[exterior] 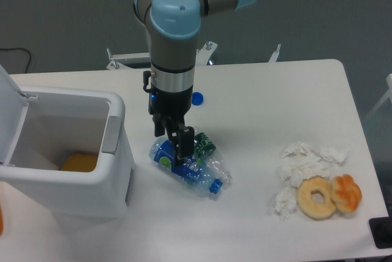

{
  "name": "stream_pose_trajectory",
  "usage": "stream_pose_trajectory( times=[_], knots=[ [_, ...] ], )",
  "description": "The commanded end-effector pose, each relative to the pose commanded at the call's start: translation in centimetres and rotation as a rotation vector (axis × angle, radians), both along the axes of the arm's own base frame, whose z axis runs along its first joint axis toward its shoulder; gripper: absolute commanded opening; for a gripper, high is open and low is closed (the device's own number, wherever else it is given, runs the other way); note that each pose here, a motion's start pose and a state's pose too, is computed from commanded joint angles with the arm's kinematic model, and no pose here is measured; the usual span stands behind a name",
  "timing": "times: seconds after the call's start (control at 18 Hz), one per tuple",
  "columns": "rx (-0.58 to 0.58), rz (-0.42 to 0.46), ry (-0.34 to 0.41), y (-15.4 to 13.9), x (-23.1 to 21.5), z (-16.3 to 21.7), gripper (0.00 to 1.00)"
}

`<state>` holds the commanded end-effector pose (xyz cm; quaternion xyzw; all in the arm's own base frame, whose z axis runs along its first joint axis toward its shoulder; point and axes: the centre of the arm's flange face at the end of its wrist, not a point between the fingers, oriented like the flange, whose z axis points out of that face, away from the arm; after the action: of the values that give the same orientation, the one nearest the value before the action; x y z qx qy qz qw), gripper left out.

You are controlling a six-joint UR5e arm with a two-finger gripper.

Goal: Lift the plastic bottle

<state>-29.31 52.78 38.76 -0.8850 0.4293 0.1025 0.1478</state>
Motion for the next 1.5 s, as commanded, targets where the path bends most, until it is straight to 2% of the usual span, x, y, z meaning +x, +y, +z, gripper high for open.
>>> stream_pose_trajectory(
  times=[0.28,0.56,1.33,1.5],
  knots=[
    [-0.059,-0.168,0.01,-0.6,0.8,-3.4,1.0],
    [-0.099,-0.265,-0.002,-1.5,1.9,-6.0,1.0],
    [-0.29,-0.439,0.053,-2.8,2.3,-11.6,1.0],
    [-0.298,-0.441,0.059,-2.2,1.6,-12.0,1.0]
  ],
)
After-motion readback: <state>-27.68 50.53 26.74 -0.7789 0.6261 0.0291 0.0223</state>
